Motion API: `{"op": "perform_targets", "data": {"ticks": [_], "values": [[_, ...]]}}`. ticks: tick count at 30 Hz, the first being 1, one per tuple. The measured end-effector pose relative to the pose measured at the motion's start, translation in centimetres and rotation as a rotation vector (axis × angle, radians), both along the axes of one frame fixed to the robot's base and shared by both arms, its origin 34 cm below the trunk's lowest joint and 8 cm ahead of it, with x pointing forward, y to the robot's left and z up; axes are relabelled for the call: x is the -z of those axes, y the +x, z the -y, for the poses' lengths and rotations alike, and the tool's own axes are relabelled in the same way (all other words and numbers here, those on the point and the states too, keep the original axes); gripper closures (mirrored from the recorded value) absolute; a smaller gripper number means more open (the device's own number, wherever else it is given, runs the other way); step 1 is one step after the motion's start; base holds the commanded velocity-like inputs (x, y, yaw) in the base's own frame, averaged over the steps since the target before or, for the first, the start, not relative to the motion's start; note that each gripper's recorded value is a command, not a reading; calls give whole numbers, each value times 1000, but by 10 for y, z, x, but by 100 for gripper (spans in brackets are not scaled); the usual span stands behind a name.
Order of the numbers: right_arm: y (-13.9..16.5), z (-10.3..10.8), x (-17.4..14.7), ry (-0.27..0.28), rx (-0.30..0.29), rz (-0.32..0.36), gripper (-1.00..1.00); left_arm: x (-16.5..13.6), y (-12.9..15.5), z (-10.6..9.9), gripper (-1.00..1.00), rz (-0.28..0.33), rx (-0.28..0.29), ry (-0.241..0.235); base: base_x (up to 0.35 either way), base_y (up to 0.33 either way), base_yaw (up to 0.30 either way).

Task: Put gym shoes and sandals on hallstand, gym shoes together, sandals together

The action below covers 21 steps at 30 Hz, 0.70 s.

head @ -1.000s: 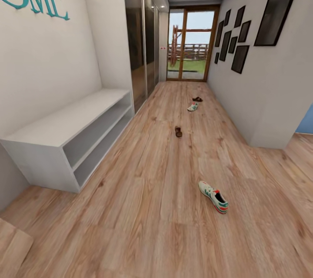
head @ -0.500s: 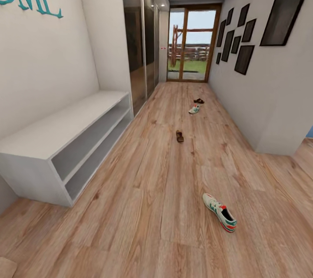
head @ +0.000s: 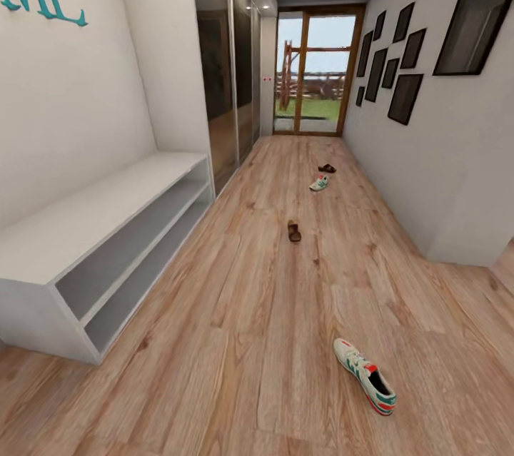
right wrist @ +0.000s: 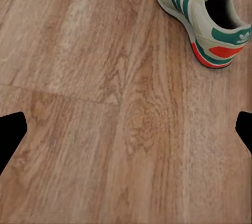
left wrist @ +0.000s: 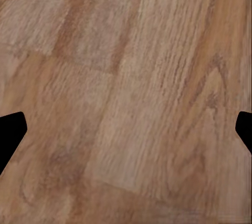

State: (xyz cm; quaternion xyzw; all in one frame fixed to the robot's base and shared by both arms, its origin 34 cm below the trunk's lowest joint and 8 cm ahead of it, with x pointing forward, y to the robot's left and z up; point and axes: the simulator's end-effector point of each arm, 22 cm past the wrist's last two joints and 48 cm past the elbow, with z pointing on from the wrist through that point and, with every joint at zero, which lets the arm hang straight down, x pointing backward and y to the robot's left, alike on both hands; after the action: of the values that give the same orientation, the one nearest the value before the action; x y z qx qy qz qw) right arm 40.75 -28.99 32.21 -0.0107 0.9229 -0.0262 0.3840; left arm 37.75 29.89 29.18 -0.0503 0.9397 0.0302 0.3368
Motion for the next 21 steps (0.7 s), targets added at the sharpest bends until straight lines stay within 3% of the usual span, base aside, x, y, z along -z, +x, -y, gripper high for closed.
{"op": "perform_targets", "data": {"ticks": [10,21], "values": [[0,0,0,0,0,0,-100,0,0,0,-100,0,-1,0,140,-242,0],[0,0,0,0,0,0,-100,0,0,0,-100,1,-1,0,38,-234,0]]}}
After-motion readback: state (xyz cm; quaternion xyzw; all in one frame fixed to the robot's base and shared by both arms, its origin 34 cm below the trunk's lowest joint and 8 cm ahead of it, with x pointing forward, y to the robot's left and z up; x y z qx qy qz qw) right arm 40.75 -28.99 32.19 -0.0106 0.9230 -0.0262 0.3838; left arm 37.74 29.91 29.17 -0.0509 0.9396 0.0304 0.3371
